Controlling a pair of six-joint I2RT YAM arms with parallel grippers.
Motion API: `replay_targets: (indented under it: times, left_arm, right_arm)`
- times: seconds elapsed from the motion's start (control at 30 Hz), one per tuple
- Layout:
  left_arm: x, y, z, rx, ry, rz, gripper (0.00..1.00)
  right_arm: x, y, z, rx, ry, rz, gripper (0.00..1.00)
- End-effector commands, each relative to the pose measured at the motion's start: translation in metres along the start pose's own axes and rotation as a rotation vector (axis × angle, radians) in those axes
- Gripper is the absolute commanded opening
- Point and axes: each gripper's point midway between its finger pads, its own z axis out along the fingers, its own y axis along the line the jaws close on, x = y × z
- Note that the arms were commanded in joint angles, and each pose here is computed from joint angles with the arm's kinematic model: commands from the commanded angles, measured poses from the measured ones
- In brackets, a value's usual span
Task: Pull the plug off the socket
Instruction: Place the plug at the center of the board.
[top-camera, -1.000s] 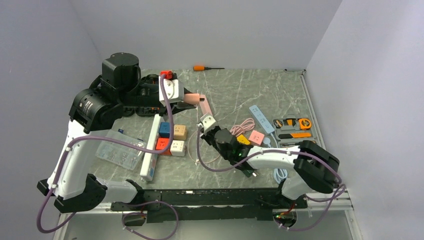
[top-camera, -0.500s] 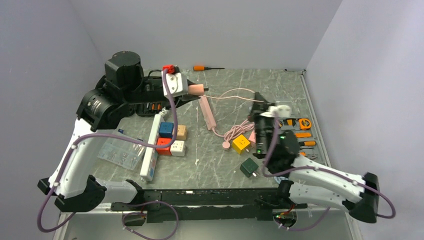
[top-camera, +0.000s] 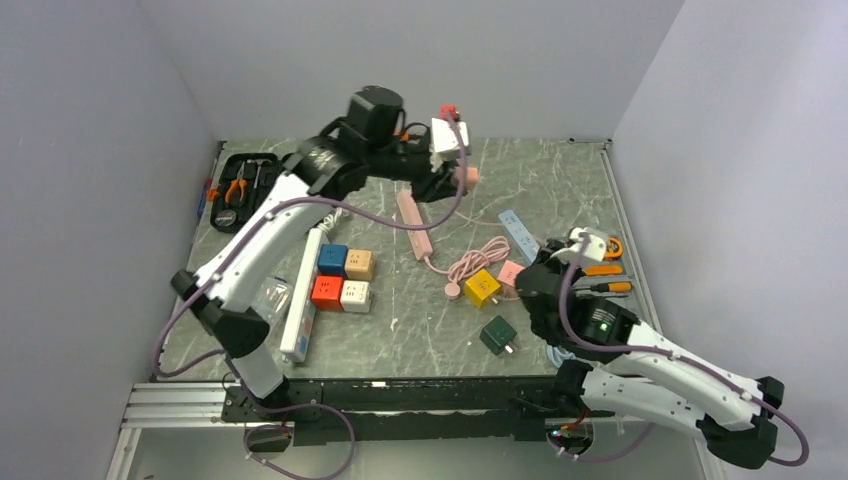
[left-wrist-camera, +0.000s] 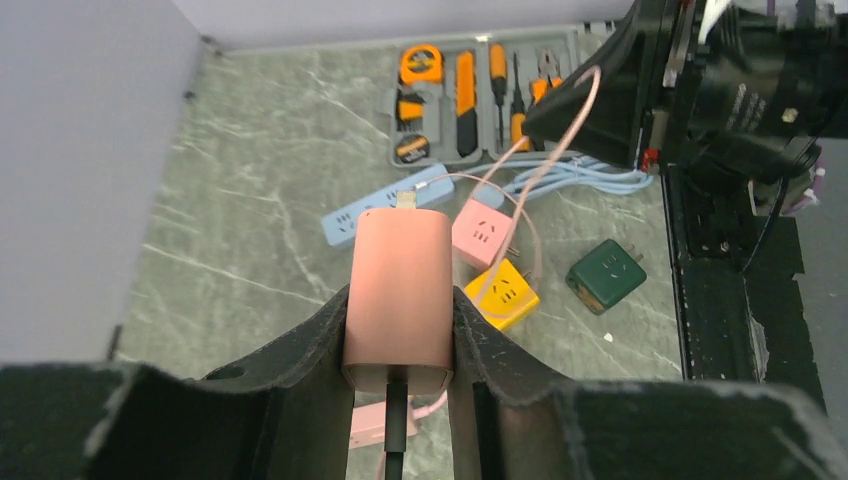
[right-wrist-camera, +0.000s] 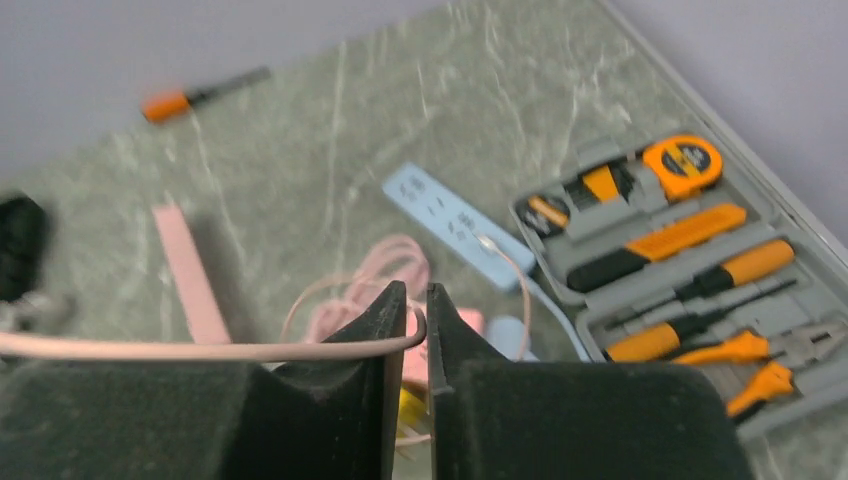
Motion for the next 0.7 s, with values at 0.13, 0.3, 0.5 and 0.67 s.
replay_targets:
  times: [0.13, 0.3, 0.5, 0.67]
  left_arm:
    - [0.070, 0.002, 0.080, 0.109, 0.116, -0.112, 0.15]
    - [0.111, 0.007, 0.121, 0.150, 0.177, -0.175, 0.14]
    - [0.142, 0.012, 0.163, 0.169, 0.208, -0.233, 0.13]
    - [0.169, -0.012, 0.185, 0.213, 0.252, -0.260, 0.17]
  right_arm:
    - [0.082, -0.041, -0.016, 0.160, 0.288, -0.087, 0.63]
    - [0.120, -0.039, -0.029, 0.109, 0.447, -0.137, 0.73]
    - [0.122, -0.026, -0.047, -0.057, 0.529, 0.015, 0.70]
    - [0.091, -0.022, -0.050, -0.125, 0.470, 0.172, 0.69]
